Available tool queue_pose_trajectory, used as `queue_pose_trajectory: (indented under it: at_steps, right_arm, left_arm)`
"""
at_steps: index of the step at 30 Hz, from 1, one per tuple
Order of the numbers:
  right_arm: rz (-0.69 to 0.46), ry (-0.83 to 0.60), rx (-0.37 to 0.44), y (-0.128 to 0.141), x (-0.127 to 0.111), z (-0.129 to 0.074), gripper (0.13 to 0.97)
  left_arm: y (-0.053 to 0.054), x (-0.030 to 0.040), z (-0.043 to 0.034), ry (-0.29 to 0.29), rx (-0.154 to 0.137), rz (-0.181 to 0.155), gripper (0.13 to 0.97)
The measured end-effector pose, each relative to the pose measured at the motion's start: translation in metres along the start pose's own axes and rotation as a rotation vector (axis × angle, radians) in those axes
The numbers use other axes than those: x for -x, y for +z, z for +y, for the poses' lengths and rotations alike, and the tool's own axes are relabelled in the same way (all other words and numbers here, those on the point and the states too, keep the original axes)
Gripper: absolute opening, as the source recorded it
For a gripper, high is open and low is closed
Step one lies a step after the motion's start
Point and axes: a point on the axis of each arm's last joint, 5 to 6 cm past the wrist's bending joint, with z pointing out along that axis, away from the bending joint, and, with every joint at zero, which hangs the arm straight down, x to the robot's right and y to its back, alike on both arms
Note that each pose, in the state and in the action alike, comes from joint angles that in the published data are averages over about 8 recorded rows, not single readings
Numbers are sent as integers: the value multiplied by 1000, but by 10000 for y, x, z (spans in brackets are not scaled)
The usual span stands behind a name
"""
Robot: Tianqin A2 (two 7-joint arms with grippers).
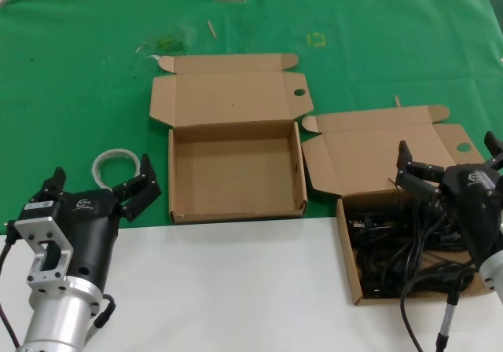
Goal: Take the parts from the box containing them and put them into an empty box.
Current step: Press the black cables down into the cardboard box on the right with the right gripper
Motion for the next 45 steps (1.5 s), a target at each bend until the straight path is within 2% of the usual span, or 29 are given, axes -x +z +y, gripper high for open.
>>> queue_pose_trajectory:
  at_steps: [26, 35, 45]
  right_arm:
    - [0, 0, 0, 0, 0, 0, 966]
    - [16, -19, 6, 17, -39, 16, 966]
    - [-17, -82, 37, 11, -120, 50, 966]
  left_arm:
    - [0, 0, 0, 0, 0, 0, 957]
    - [0, 0, 0, 0, 0, 0, 887]
    - [0, 0, 0, 0, 0, 0, 727]
